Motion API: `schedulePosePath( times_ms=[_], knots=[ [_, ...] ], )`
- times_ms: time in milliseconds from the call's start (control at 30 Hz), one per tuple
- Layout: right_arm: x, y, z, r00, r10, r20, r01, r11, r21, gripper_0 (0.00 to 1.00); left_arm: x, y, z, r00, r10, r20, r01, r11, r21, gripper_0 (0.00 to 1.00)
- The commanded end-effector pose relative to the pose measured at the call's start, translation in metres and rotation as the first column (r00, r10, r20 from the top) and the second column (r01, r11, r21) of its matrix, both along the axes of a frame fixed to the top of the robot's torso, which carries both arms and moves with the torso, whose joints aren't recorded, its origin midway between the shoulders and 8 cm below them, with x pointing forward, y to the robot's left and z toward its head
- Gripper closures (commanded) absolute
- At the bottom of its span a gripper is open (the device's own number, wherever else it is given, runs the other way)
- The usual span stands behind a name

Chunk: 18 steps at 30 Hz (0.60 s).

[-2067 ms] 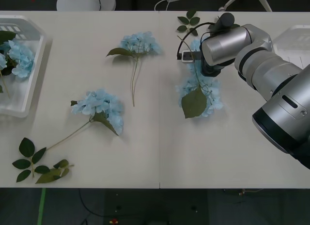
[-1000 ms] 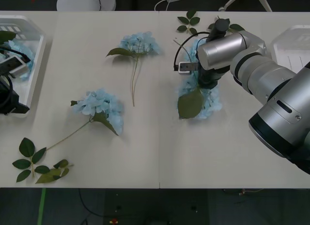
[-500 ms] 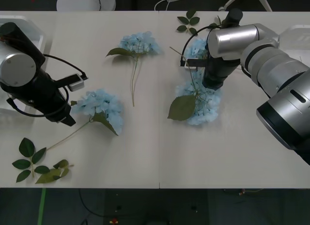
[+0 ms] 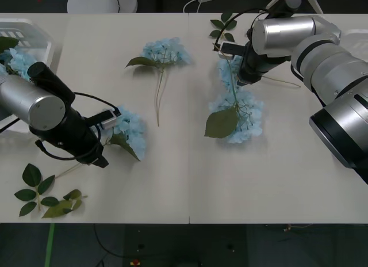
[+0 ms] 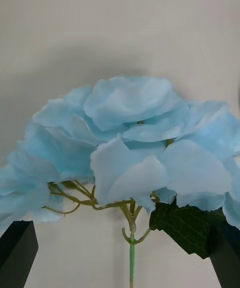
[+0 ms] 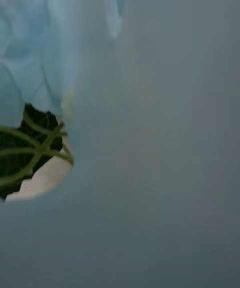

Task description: Place the red flowers into the right box and the blue flowers into the left box. If a person shows an open palm, hand one flower to the person first, then continue sorting.

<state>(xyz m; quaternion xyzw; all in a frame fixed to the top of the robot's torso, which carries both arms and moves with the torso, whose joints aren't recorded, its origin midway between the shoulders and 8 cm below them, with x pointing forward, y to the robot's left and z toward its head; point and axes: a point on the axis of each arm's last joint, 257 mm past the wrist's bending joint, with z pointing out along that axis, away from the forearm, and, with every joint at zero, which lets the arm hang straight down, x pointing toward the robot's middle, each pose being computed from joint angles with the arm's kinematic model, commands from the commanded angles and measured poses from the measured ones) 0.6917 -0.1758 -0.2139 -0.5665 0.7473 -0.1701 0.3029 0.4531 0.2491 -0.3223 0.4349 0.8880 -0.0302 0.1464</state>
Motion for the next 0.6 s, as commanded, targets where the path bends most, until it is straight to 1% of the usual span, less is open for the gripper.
schedulePosePath(
  times_ms=[33, 167, 333, 367, 400, 467, 567, 600],
  knots=[
    [0.012, 0.027, 0.026, 0.996, 0.062, 0.067, -0.059, 0.997, -0.055, 0.0, 0.001, 0.0, -0.014, 1.0, -0.015, 0.025, 0.016, 1.0, -0.02, 0.0],
    [0.007, 0.03, 0.012, 0.995, 0.087, 0.051, -0.081, 0.992, -0.102, 0.0, 0.0, 0.003, -0.025, 1.0, -0.008, 0.008, 0.008, 1.0, -0.006, 0.0],
    [0.001, 0.032, -0.007, 0.992, 0.118, 0.039, -0.111, 0.98, -0.163, 0.0, 0.011, 0.004, -0.039, 0.999, -0.027, 0.041, 0.025, 0.998, 0.059, 0.0],
    [0.0, 0.034, -0.01, 0.992, 0.124, 0.038, -0.116, 0.979, -0.167, 0.04, 0.013, 0.002, -0.044, 0.998, -0.029, 0.047, 0.025, 0.997, 0.068, 0.0],
    [0.0, 0.037, -0.013, 0.991, 0.131, 0.04, -0.123, 0.978, -0.171, 0.12, 0.017, 0.002, -0.046, 0.998, -0.026, 0.054, 0.022, 0.997, 0.076, 0.0],
    [-0.002, 0.041, -0.018, 0.989, 0.141, 0.037, -0.132, 0.975, -0.177, 0.21, 0.02, 0.004, -0.05, 0.998, -0.025, 0.062, 0.019, 0.996, 0.091, 0.0],
    [-0.004, 0.045, -0.023, 0.988, 0.15, 0.036, -0.141, 0.974, -0.18, 0.28, 0.02, 0.007, -0.055, 0.998, -0.017, 0.059, 0.011, 0.995, 0.097, 0.0],
    [-0.006, 0.046, -0.026, 0.988, 0.152, 0.031, -0.144, 0.973, -0.178, 0.32, 0.02, 0.009, -0.056, 0.998, -0.014, 0.056, 0.009, 0.995, 0.1, 0.0]
  ],
)
